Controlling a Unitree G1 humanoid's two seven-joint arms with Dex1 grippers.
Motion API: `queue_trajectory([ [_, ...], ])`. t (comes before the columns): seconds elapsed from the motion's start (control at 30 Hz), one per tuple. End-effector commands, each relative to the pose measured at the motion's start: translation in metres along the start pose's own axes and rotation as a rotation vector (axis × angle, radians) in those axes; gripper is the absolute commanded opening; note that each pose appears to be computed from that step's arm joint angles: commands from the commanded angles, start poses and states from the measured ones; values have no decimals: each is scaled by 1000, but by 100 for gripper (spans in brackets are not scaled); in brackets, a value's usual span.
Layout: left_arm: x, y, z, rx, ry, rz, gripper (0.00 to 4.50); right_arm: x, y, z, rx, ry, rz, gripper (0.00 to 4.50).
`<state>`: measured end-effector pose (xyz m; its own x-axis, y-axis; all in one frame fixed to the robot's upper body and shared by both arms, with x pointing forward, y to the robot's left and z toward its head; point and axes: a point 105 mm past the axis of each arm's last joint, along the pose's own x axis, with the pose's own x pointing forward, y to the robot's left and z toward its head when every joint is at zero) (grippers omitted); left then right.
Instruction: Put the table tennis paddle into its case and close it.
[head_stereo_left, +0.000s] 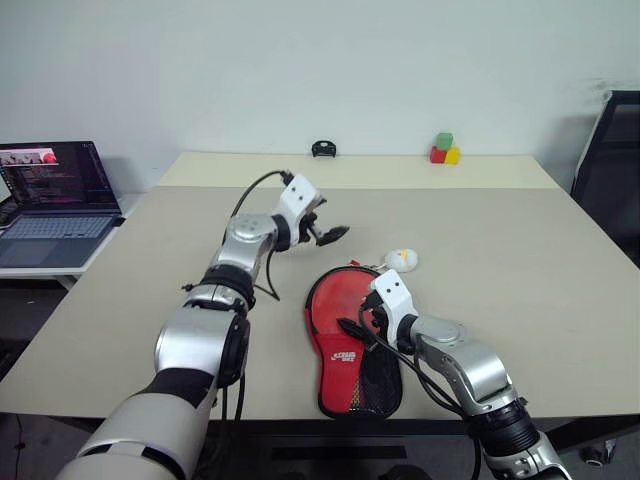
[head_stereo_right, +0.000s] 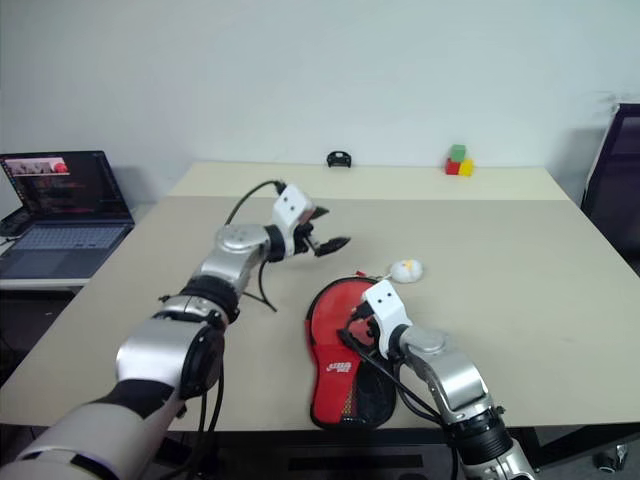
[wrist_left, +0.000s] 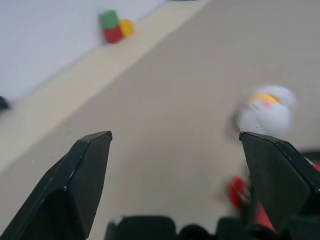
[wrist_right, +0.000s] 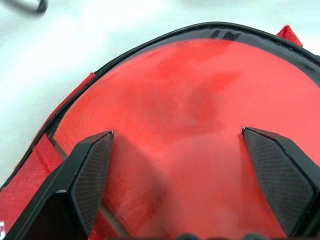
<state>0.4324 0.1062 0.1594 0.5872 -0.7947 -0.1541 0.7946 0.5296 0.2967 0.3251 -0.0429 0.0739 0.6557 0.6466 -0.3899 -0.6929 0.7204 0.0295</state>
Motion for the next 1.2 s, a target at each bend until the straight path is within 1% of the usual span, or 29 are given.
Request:
queue_trajectory([
  [0.03,-21,2,23,39,-99,-33,446,0,-1,-37,103,128,32,450],
  [0.1,-32,-2,19,27,-96,-43,446,-1,2,-27,98,94,59,450],
  [0.17,-34,-7,19,21,-89,-51,446,-2,-3,-20,85,57,50,450],
  [0.27,-42,-19,18,26,-79,-77,446,-9,-8,10,71,-38,63,450],
  [0.37,-41,-28,24,57,-87,-100,446,-28,-5,34,106,-111,143,450],
  [0.4,-39,-33,27,55,-99,-121,446,-39,-3,41,134,-135,194,450],
  [0.5,-35,-46,27,91,-83,-182,446,-66,-11,51,168,-167,236,450],
  [0.6,-32,-50,25,77,-79,-195,446,-85,-29,58,194,-199,186,450],
  [0.67,-28,-58,20,78,-73,-228,446,-96,-40,63,188,-218,145,450],
  [0.83,-16,-79,10,90,-51,-303,446,-110,-68,69,128,-216,24,450],
  [0.97,-7,-95,4,77,-40,-359,446,-110,-86,77,85,-241,-60,450],
  [1.03,-3,-99,-5,78,-18,-368,446,-105,-93,83,49,-254,-98,450],
  [1.1,1,-98,-15,68,10,-351,446,-98,-97,91,24,-280,-117,450],
  [1.2,6,-94,-23,53,29,-322,446,-91,-97,102,21,-323,-115,450],
])
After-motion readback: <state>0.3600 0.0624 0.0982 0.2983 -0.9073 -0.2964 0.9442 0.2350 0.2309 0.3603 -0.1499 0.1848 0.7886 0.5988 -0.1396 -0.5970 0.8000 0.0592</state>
